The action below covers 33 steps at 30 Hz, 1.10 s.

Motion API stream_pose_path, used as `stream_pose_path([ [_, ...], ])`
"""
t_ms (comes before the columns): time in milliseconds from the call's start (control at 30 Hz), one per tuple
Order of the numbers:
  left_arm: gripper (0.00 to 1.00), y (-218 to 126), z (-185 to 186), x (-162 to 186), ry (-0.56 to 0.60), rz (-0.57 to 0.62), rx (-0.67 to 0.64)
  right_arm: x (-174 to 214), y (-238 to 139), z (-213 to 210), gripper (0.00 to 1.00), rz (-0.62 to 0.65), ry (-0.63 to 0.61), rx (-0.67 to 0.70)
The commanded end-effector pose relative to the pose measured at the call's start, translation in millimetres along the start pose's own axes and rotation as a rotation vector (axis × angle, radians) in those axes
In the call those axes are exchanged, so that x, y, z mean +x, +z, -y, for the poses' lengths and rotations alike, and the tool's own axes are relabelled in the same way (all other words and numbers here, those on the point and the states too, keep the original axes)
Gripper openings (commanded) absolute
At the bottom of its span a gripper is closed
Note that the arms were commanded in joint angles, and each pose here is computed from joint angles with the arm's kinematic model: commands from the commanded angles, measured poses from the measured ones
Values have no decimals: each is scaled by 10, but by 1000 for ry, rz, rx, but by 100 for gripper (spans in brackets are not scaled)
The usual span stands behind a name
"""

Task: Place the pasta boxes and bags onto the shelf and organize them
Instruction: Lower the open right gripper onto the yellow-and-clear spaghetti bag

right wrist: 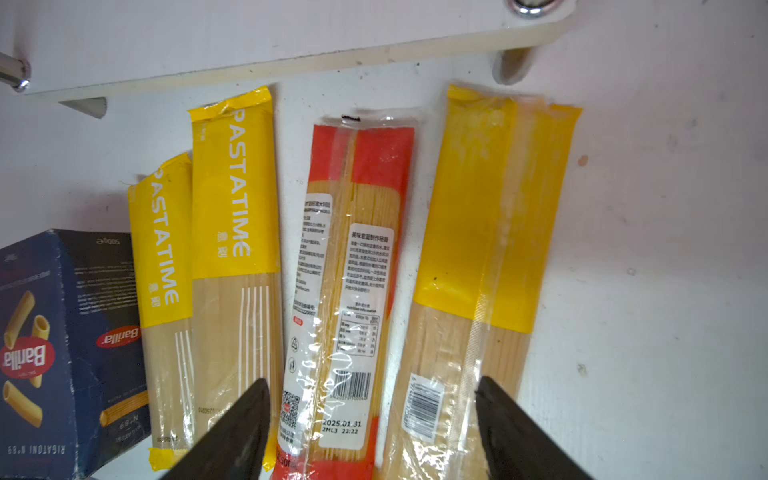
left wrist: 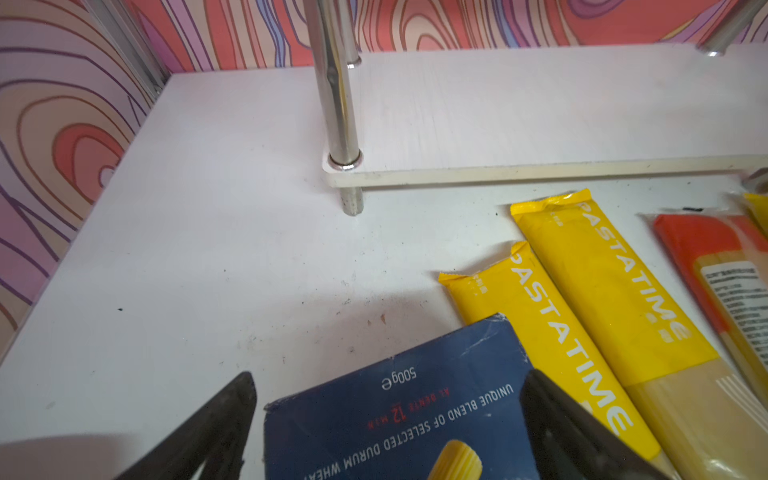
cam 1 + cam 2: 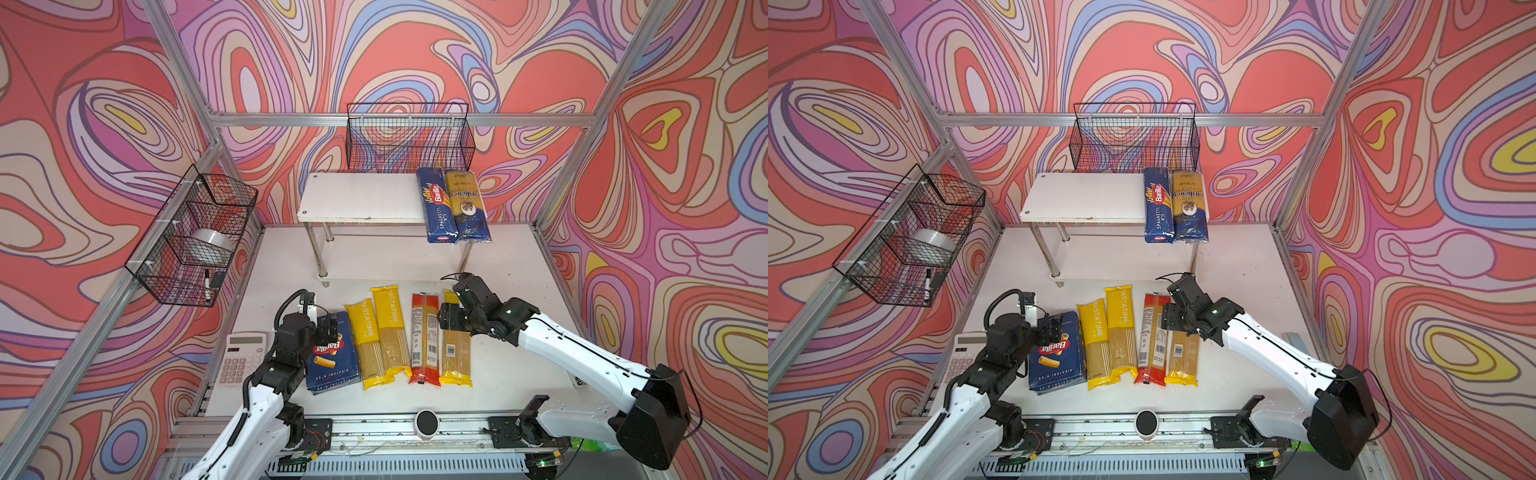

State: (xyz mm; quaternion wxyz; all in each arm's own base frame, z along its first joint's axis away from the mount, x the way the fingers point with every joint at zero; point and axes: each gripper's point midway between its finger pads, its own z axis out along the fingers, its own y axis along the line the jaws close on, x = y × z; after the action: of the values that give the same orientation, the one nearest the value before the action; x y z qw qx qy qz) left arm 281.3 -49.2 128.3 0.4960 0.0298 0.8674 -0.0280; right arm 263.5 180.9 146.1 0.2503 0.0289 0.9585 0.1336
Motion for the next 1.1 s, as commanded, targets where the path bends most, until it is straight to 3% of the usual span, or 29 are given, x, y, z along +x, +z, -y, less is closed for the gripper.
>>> stream_pose_path([
  [0, 100, 78, 78, -166, -12, -10, 29, 22, -36, 153, 81, -7, 69, 82],
  [100, 100, 56, 71, -168, -30, -11, 27, 144, 22, 224, 83, -17, 107, 90],
  [233, 100, -63, 79, -212, -40, 74, 51, 352, 209, 293, 87, -41, 118, 71],
  [433, 100, -160, 433, -218, 5, 106, 267, 405, 311, 391, 89, -21, 84, 97],
  [733, 100, -89, 122, -188, -38, 69, 89, 638, 578, 322, 91, -130, 45, 56],
  [1067, 100, -32, 223, -180, -23, 35, 150, 725, 563, 550, 91, -145, 75, 167],
])
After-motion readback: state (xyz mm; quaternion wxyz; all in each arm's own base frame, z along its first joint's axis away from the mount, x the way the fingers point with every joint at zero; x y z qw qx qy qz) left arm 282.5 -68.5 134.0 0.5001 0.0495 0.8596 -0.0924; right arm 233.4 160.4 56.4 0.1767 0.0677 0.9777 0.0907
